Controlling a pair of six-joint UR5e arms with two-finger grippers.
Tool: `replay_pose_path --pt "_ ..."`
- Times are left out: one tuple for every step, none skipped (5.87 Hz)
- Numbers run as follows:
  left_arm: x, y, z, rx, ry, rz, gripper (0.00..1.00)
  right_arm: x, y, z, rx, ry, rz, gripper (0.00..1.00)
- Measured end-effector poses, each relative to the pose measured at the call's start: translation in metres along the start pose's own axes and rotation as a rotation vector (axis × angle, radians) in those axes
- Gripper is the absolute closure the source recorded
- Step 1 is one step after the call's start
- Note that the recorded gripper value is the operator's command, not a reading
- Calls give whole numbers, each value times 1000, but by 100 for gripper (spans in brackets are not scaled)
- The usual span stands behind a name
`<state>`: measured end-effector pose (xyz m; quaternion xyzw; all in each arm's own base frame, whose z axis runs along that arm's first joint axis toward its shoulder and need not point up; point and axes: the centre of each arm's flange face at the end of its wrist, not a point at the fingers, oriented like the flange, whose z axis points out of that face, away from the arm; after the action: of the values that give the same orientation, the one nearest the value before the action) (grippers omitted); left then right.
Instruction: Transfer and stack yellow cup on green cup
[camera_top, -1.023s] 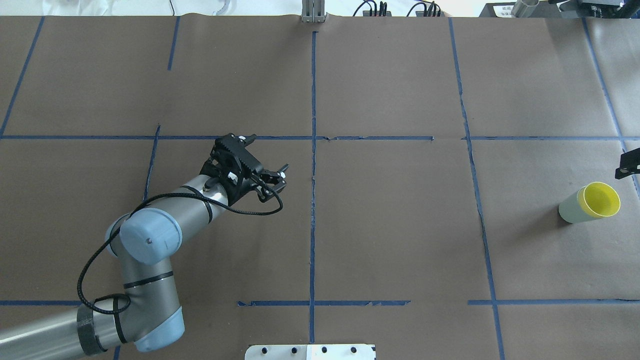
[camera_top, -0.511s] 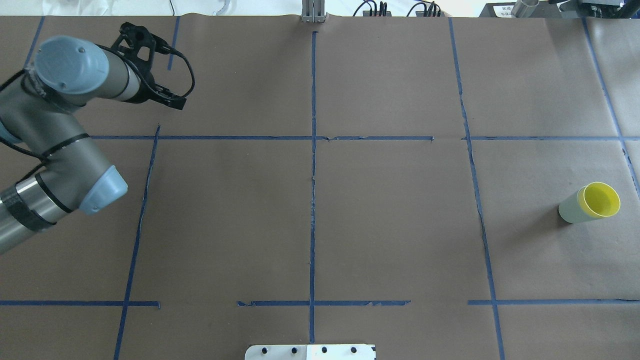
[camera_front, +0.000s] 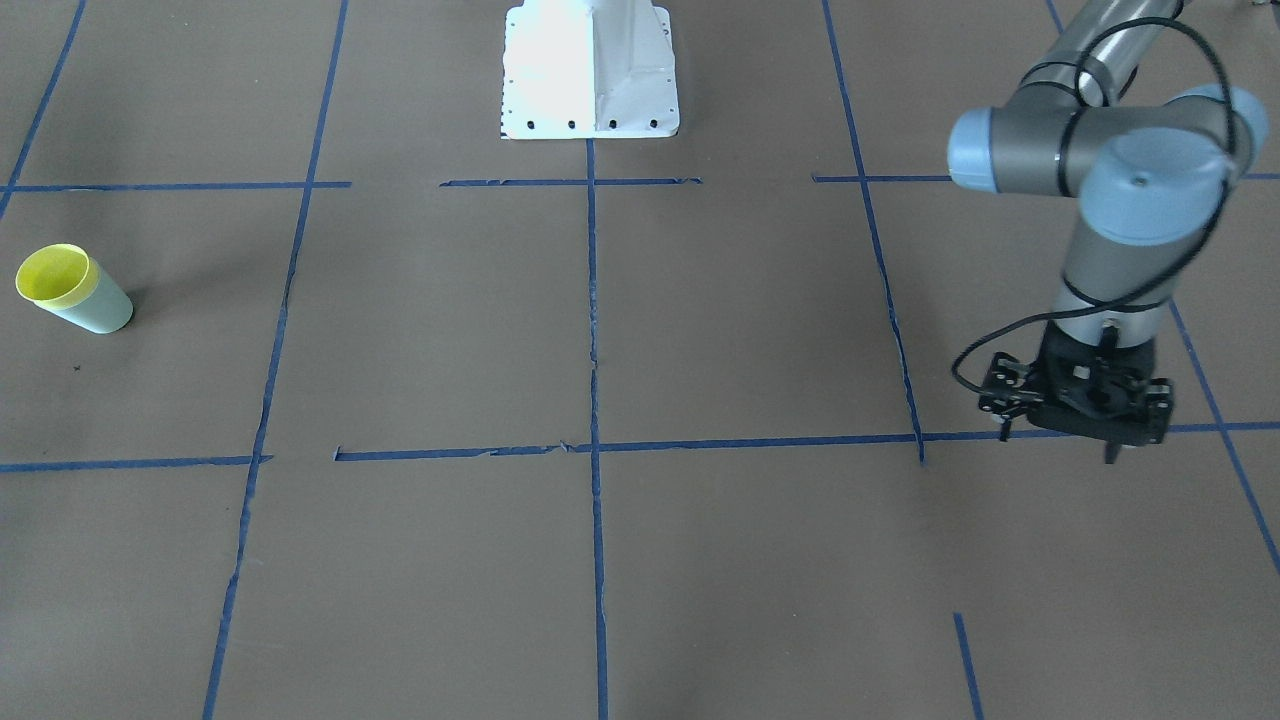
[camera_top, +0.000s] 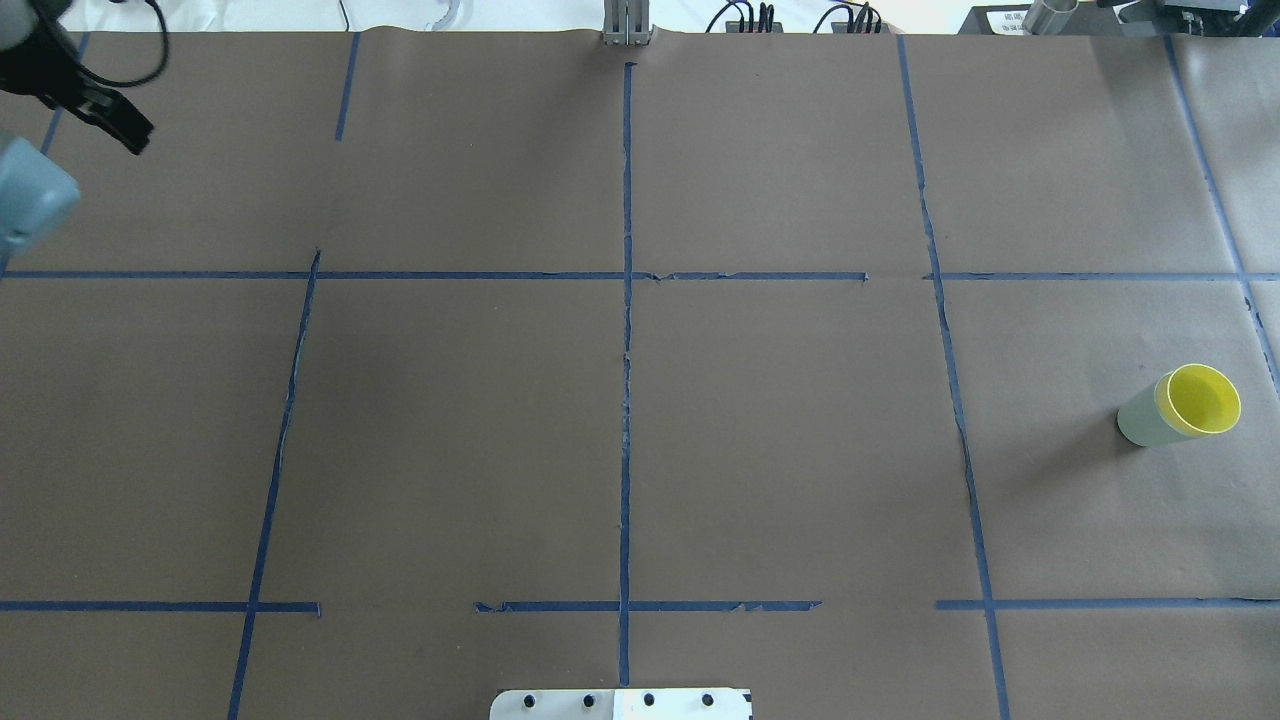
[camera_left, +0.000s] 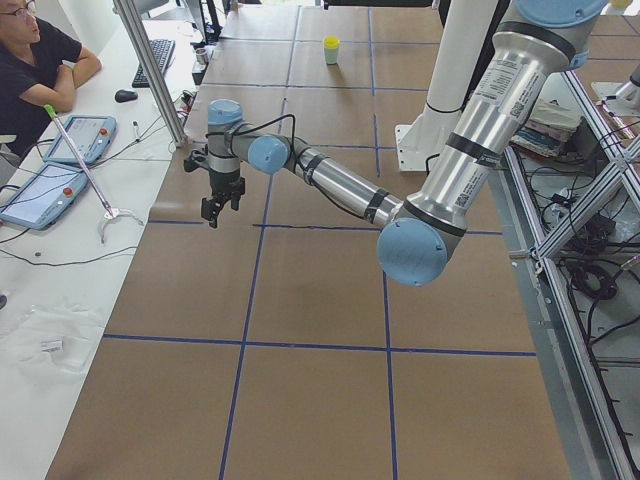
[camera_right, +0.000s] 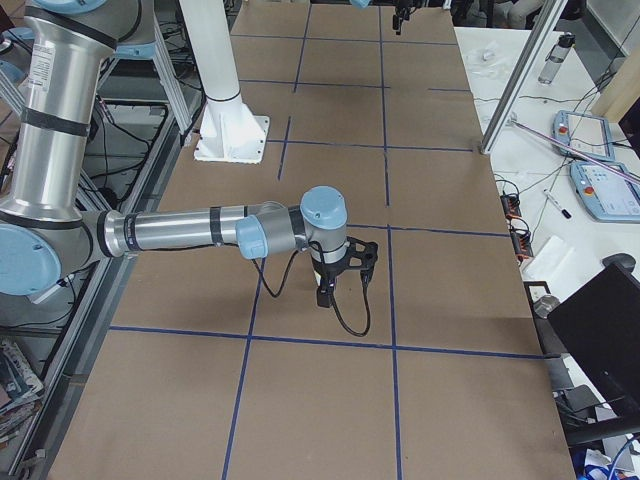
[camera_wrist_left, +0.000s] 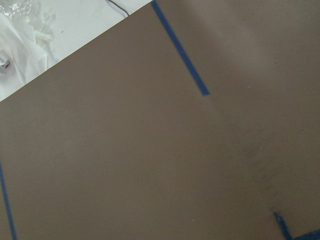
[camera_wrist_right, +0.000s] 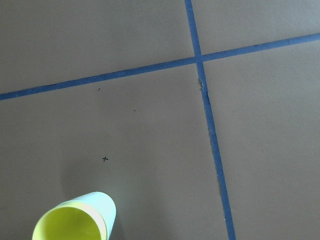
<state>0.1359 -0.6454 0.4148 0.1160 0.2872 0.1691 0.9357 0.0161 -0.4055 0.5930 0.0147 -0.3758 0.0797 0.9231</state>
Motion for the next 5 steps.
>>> replay_pose_path --pt "-58 22 -22 -79 54 -60 0 19 -1 4 -6 5 -81 0" --pt "-118 62 -24 -160 82 -115 0 27 0 7 -12 -2 -134 0" --pt "-165 114 -4 -233 110 -166 0 29 0 7 -16 -12 -152 0" --pt "-191 158 12 -266 133 -209 0 29 0 7 -16 -16 -158 0" --pt "-207 183 14 -258 156 -246 0 30 0 8 -18 -16 -157 0"
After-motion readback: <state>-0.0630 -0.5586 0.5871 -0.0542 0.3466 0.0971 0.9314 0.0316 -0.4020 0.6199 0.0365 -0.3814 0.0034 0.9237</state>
